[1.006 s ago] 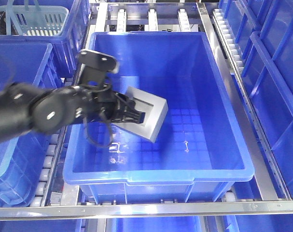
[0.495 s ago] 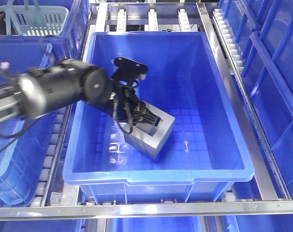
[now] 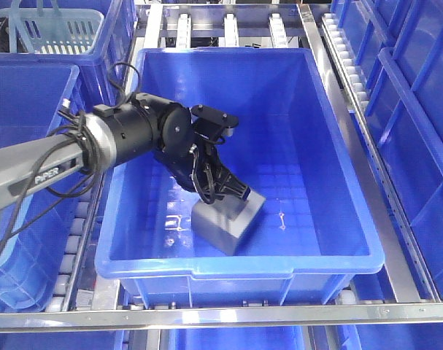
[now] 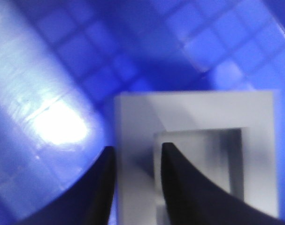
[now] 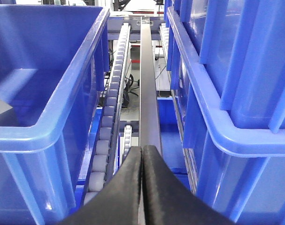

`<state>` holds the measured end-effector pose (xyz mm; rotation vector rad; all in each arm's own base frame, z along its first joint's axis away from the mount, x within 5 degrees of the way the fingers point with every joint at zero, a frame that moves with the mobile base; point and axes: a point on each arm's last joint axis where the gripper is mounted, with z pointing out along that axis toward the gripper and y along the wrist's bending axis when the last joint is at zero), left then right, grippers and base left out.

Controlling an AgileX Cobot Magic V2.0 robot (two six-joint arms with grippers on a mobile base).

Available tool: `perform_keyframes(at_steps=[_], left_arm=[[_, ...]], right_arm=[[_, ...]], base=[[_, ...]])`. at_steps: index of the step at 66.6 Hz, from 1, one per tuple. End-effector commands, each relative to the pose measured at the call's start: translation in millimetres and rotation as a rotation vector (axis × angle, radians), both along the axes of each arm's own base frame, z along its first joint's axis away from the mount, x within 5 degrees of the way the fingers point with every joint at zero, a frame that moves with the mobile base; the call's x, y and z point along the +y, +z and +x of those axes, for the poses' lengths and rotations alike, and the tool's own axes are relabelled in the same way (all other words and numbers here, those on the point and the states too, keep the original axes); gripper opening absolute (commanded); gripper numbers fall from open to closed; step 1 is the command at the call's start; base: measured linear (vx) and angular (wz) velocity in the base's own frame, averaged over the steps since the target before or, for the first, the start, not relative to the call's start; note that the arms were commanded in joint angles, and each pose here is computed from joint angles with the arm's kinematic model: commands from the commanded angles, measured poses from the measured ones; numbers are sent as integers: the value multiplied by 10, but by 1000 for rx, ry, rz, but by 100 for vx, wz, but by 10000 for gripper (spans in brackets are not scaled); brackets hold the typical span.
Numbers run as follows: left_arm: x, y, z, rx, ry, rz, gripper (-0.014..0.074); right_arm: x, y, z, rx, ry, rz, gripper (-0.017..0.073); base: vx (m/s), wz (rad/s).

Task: Sort gray base to blue bin
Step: 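Move the left gripper over the blue bin and lower the block, then open the left gripper and withdraw it from the bin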

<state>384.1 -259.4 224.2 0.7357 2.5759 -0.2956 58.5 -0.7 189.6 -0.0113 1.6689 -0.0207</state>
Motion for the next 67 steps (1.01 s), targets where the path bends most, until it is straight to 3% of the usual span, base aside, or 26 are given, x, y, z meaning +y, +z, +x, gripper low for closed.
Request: perform_keyframes(at_steps=[1, 20, 41, 67], left_arm=[[-9, 393, 6, -111, 8, -84, 309], [30, 578, -57, -132, 7, -100, 433], [188, 1014, -294, -202, -48, -92, 375], [605, 1057, -869, -396, -16, -190, 295]], right_arm=[[5, 8, 16, -52, 7, -13, -9], [5, 8, 16, -52, 7, -13, -9], [5, 8, 16, -52, 7, -13, -9], [5, 8, 16, -52, 7, -13, -9]], base=[[0, 0], [0, 0], [0, 0], [0, 0]])
